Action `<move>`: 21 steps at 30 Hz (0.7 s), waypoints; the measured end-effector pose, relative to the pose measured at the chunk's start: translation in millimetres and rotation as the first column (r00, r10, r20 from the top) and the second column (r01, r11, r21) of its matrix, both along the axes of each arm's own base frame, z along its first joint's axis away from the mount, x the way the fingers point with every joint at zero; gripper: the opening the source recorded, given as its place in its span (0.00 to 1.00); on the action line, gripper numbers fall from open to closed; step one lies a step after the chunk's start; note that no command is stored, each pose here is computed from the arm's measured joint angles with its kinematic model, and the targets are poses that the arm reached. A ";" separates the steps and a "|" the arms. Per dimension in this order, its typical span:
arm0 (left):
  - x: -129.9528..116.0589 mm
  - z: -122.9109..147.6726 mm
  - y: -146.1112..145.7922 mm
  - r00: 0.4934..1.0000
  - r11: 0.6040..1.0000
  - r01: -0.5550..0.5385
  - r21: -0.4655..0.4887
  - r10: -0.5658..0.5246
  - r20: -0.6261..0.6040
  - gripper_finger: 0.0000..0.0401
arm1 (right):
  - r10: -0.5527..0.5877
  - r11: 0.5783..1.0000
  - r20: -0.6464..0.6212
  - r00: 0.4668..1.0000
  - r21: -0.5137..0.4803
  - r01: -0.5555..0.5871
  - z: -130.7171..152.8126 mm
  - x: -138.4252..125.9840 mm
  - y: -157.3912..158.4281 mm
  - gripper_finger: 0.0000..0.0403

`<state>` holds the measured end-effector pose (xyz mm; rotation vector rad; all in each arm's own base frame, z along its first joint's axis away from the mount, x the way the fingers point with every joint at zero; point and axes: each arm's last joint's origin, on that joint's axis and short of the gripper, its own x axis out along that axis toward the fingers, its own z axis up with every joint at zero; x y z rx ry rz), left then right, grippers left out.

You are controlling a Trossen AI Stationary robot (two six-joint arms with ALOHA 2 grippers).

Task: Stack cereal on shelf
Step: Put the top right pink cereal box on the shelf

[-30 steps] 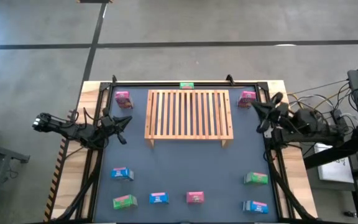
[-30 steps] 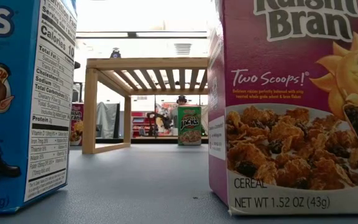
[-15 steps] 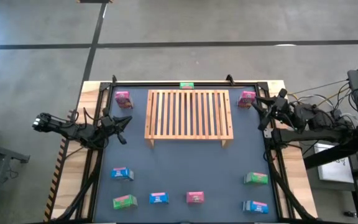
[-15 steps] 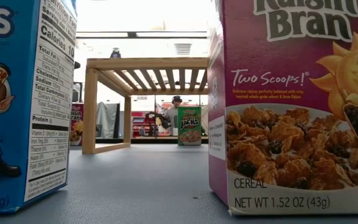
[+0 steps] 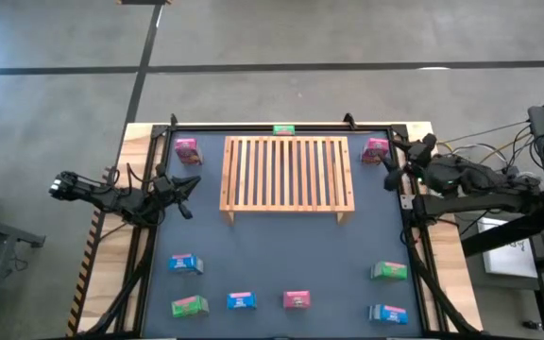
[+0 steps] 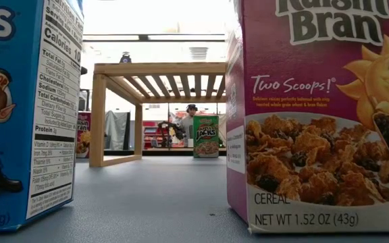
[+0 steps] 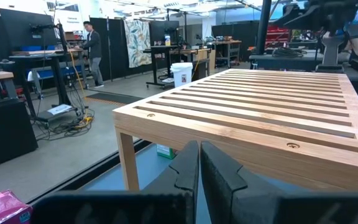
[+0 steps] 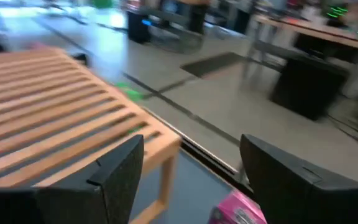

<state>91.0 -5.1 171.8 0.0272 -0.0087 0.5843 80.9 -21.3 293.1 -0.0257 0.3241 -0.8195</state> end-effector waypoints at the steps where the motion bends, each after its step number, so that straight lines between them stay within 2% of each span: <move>1: 0.0 0.0 0.0 1.000 1.000 0.000 0.000 0.000 0.000 0.00 | -0.037 0.999 -0.020 0.999 0.000 0.037 -2.1 3.9 -0.7 0.64; 5: 0.0 0.0 0.0 1.000 1.000 0.000 0.000 0.000 0.000 0.00 | -0.232 0.973 -0.088 0.969 -0.012 0.232 -14.8 22.2 -4.1 0.64; 8: 0.0 -0.1 0.0 1.000 1.000 0.000 0.000 0.000 -0.001 0.00 | -0.315 0.947 -0.150 0.937 0.021 0.321 -29.2 37.9 -7.6 0.64; 11: 0.0 -0.1 0.0 1.000 1.000 0.000 0.000 0.000 -0.001 0.00 | -0.414 0.900 -0.148 0.898 0.085 0.428 -39.7 43.0 -13.1 0.64; 14: 0.0 0.0 0.0 1.000 1.000 0.000 0.000 0.000 0.000 0.00 | -0.491 0.853 -0.165 0.856 0.108 0.510 -47.1 46.1 -20.0 0.64; 17: 0.0 0.0 0.0 1.000 1.000 0.000 0.000 0.000 0.000 0.00 | -0.526 0.827 -0.188 0.830 0.118 0.550 -51.0 48.5 -26.4 0.64; 21: 0.0 0.1 0.0 1.000 1.000 0.000 0.000 0.000 0.000 0.00 | -0.463 0.841 -0.270 0.844 0.166 0.514 -49.1 50.0 -31.4 0.68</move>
